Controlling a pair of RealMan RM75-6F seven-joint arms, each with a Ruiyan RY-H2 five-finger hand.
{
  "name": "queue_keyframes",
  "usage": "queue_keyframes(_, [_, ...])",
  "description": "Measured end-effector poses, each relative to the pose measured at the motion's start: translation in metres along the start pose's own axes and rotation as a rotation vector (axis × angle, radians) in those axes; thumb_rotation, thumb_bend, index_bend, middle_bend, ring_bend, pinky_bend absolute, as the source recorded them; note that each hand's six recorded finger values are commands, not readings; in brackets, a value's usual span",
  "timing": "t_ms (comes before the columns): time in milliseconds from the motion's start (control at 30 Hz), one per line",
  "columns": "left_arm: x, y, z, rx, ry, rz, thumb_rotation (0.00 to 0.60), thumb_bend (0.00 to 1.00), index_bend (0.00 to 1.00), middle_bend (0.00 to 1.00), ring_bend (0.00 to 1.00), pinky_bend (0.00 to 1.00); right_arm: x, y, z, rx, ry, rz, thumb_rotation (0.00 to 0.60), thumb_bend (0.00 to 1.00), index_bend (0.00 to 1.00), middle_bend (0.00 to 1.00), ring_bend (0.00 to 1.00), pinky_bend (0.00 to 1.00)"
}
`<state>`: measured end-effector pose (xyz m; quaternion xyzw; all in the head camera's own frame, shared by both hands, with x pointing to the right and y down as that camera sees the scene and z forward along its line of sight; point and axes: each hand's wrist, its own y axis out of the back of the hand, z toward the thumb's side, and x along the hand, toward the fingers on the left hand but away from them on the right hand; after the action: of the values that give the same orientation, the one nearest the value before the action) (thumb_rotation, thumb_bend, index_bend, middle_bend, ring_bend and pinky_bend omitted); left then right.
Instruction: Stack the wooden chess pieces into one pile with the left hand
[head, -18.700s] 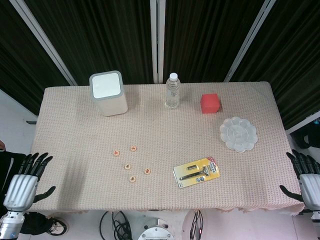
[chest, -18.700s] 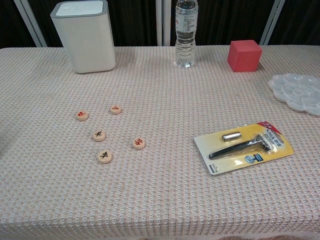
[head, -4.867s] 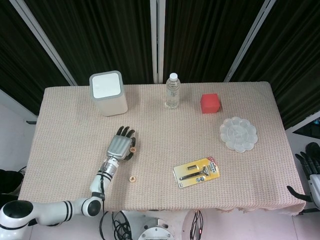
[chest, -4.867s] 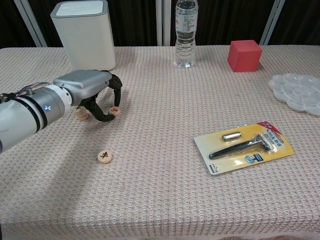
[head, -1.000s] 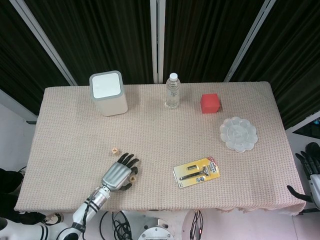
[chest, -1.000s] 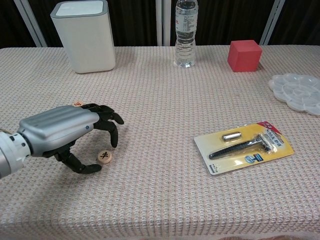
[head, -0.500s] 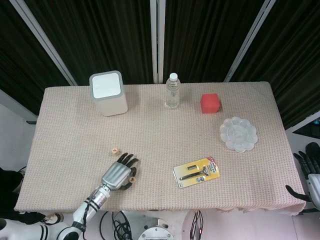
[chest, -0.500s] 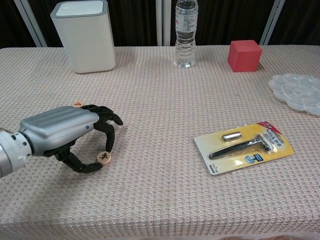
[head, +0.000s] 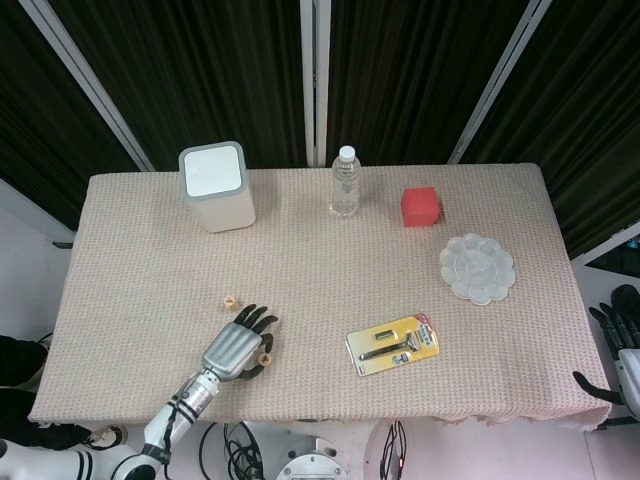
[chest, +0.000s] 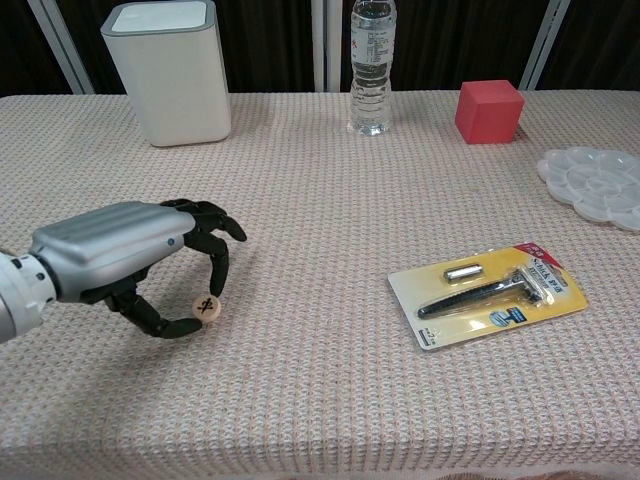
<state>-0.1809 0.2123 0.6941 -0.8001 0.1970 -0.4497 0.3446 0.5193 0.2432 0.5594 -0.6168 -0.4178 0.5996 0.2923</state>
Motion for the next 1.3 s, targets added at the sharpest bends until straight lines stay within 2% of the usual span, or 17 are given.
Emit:
queue_keyframes(133, [-0.003, 0.020, -0.002, -0.008, 0.008, 0.041, 0.600, 0.27, 0.50, 0.13, 0.00, 0.00, 0.000, 0.002, 0.001, -0.001, 0.004, -0.006, 0.600, 0.16, 0.00, 0.00, 0.00, 0.00])
queue_keyframes(267, [-0.006, 0.044, -0.017, -0.011, 0.054, 0.085, 0.600, 0.27, 0.51, 0.13, 0.00, 0.00, 0.001, 0.004, 0.002, -0.002, 0.011, -0.010, 0.600, 0.16, 0.00, 0.00, 0.00, 0.00])
queue_keyframes(433, [-0.004, 0.057, -0.038, -0.027, 0.118, 0.097, 0.600, 0.27, 0.50, 0.13, 0.00, 0.00, 0.003, 0.005, 0.007, 0.007, 0.027, -0.011, 0.600, 0.16, 0.00, 0.00, 0.00, 0.00])
queue_keyframes(867, [0.023, 0.063, -0.078, -0.098, 0.213, 0.076, 0.600, 0.28, 0.51, 0.14, 0.00, 0.00, 0.005, 0.004, 0.009, 0.028, 0.030, 0.001, 0.600, 0.16, 0.00, 0.00, 0.00, 0.00])
queue_keyframes(1300, [0.041, 0.063, -0.087, -0.130, 0.236, 0.038, 0.600, 0.28, 0.51, 0.14, 0.00, 0.00, 0.002, 0.003, 0.009, 0.028, 0.030, 0.005, 0.600, 0.16, 0.00, 0.00, 0.00, 0.00])
